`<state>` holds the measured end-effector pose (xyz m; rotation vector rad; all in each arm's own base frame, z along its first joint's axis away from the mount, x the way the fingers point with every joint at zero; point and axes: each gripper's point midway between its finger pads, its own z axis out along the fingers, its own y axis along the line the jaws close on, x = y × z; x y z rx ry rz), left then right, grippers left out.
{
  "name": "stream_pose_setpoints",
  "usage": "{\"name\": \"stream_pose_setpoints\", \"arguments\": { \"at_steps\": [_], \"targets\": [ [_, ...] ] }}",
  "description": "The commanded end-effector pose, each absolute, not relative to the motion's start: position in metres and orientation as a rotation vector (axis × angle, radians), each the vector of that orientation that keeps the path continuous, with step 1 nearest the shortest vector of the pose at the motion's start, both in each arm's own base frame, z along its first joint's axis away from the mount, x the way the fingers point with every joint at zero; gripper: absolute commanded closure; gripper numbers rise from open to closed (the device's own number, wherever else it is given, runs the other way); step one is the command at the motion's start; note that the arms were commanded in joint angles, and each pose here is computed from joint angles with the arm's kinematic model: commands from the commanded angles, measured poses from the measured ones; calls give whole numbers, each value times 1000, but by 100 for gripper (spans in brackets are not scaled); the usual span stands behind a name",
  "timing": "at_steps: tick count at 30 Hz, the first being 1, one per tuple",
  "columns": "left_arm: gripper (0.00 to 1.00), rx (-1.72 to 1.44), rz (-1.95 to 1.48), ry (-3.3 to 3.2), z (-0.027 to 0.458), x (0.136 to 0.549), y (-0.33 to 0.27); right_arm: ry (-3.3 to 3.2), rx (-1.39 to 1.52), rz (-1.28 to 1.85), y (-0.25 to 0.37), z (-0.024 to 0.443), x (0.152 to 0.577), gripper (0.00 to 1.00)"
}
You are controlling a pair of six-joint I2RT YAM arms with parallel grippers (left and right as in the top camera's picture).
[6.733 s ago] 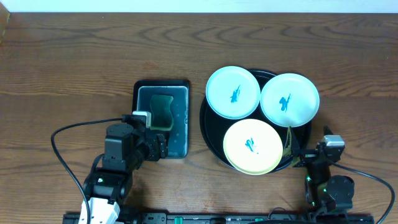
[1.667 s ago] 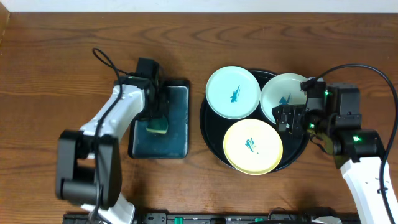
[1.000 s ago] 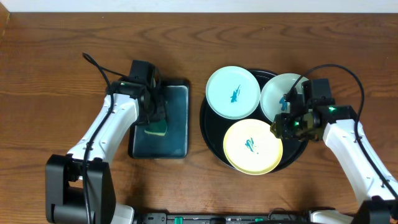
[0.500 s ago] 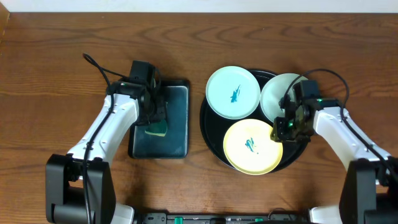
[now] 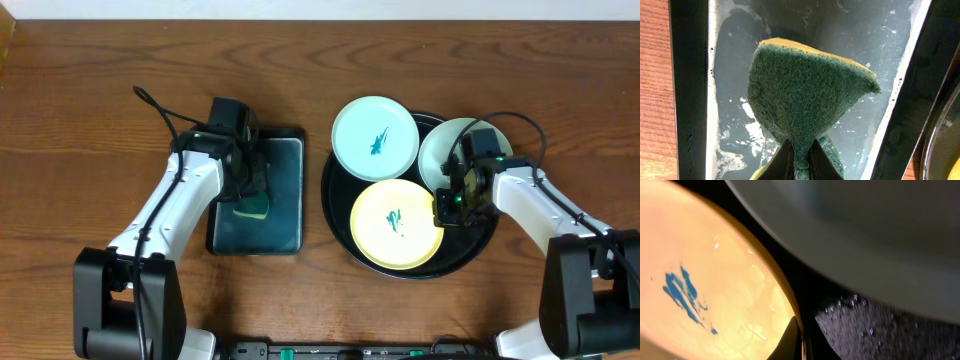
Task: Clean dirty plates on tray and stack at the side
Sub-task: 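Grip the yellow plate rim with the right gripper and tilt it up, then lift the sponge out of the water with the left gripper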
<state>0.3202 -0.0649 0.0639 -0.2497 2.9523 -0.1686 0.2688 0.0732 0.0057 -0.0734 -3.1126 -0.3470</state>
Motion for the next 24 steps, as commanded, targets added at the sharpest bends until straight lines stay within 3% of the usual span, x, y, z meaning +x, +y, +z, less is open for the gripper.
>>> {"name": "stream_pose_setpoints", "arguments": {
  "at_steps": [1, 16, 24],
  "targets": [
    [93, -250, -167, 2964, 60, 319, -65, -3153, -175, -367, 83, 9, 283, 99],
    [92, -231, -169, 2953, 61, 322, -65, -3168, -149, -376, 89, 9, 286, 99],
    [92, -132, -197, 2785, 81, 359, -70, -3168, -149, -376, 89, 9, 286, 99]
  ]
}}
